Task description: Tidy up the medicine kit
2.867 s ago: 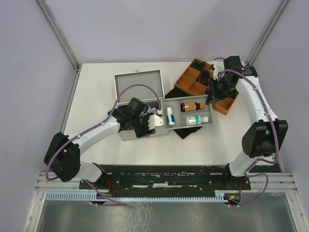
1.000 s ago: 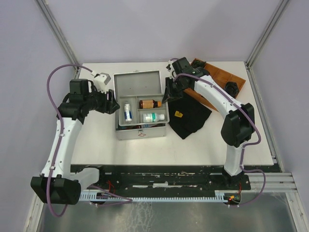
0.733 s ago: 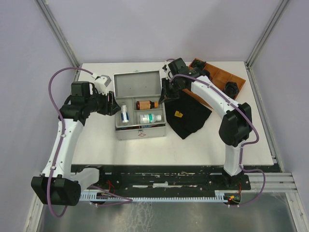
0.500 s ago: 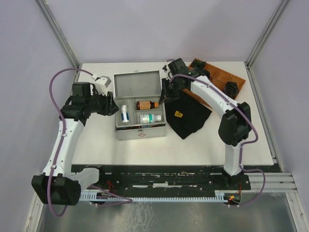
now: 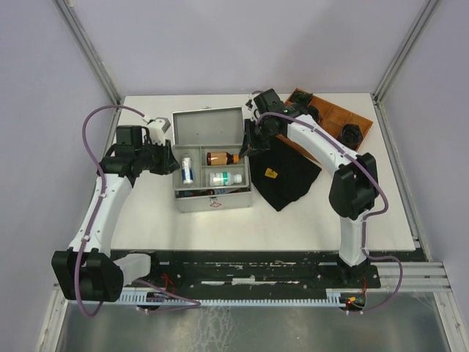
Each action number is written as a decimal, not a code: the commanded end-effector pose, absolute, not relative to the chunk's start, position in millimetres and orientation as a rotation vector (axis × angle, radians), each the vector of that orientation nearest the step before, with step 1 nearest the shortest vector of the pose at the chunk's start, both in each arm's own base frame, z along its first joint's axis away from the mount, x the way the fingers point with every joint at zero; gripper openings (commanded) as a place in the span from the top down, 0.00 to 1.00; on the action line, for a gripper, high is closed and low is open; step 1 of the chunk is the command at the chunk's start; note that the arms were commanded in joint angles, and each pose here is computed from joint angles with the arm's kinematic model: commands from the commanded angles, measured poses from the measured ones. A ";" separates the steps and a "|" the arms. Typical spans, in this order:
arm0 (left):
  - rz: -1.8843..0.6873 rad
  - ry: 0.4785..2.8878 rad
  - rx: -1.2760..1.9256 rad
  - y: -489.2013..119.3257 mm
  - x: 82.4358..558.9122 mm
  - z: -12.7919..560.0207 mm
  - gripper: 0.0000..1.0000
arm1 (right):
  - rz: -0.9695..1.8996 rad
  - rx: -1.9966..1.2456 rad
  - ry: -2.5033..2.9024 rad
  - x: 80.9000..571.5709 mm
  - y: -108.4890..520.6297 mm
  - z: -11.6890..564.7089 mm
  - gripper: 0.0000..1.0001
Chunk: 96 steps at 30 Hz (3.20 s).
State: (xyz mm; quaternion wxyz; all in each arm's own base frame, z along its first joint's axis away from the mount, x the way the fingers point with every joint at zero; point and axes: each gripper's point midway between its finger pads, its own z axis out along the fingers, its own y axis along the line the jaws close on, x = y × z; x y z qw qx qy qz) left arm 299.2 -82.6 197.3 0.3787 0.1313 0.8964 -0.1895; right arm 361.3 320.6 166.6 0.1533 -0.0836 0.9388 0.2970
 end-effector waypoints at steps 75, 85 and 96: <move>-0.425 2.389 0.276 -71.1 299.2 165.0 0.37 | 0.729 -0.547 2.625 354.7 328.5 165.9 0.78; -0.343 2.331 0.288 -61.8 303.5 179.6 0.29 | 0.687 -0.567 2.618 356.6 323.4 163.5 0.67; -0.298 2.267 0.306 -58.2 313.4 192.4 0.26 | 0.625 -0.596 2.542 364.0 315.9 183.9 0.60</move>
